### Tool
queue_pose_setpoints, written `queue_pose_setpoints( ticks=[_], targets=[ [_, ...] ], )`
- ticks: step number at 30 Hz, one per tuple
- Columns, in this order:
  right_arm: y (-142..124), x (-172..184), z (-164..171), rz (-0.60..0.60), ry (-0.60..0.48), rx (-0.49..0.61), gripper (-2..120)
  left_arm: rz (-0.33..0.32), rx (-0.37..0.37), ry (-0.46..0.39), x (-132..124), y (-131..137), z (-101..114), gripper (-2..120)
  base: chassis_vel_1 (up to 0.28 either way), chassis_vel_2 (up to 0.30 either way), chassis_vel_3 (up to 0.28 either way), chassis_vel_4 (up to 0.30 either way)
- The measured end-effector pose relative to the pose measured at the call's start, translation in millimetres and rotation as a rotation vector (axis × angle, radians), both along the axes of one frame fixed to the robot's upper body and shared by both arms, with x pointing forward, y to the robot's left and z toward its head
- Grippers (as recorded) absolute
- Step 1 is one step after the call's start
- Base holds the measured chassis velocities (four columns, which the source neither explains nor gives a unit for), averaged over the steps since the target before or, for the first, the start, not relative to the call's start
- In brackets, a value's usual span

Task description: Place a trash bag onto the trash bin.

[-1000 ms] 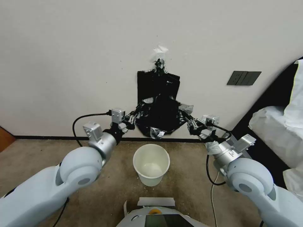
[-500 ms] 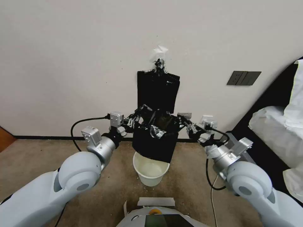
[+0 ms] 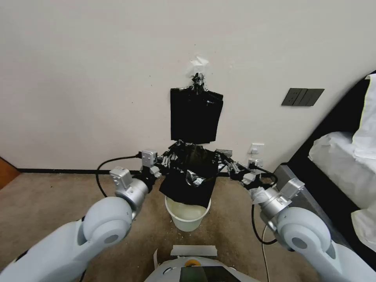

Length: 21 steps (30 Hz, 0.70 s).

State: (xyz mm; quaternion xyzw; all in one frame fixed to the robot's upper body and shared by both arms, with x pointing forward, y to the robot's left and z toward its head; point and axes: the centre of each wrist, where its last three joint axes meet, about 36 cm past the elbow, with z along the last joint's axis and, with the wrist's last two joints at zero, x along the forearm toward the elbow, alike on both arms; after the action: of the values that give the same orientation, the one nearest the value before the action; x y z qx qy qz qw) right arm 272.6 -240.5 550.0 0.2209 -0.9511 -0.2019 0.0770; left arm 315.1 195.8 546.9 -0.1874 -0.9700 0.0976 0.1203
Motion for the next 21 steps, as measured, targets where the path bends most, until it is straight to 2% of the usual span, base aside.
queue_pose_setpoints(
  ticks=[1, 3, 4, 6, 9, 13, 16, 21],
  targets=[
    [0, 0, 0, 0.000, 0.000, 0.000, 0, 0.000, 0.000, 0.000, 0, 0, 0, 0, 0.000, 0.000, 0.000, 0.000],
    [9, -6, -9, 0.010, 0.020, 0.022, 0, 0.033, -0.002, 0.040, 2, 0, -17, 0, 0.000, 0.000, 0.000, 0.000],
    [9, -6, -9, 0.010, 0.020, 0.022, 0, 0.033, -0.002, 0.040, 2, 0, -17, 0, 0.000, 0.000, 0.000, 0.000],
    [15, -7, -22, 0.003, 0.058, 0.043, 0, 0.074, 0.000, 0.072, 7, 0, -33, 0, 0.000, 0.000, 0.000, 0.000],
    [19, -5, -36, -0.009, 0.097, 0.051, 0, 0.104, 0.012, 0.091, 6, 2, -45, 0, 0.000, 0.000, 0.000, 0.000],
    [24, -5, -50, -0.027, 0.135, 0.062, 0, 0.126, 0.014, 0.116, -1, 4, -57, 0, 0.000, 0.000, 0.000, 0.000],
    [28, -7, -65, -0.042, 0.175, 0.055, 0, 0.145, 0.011, 0.155, -16, 2, -77, 0, 0.000, 0.000, 0.000, 0.000],
    [32, -10, -81, -0.054, 0.212, 0.028, 0, 0.167, 0.017, 0.174, -27, -4, -95, 0, 0.000, 0.000, 0.000, 0.000]
  ],
)
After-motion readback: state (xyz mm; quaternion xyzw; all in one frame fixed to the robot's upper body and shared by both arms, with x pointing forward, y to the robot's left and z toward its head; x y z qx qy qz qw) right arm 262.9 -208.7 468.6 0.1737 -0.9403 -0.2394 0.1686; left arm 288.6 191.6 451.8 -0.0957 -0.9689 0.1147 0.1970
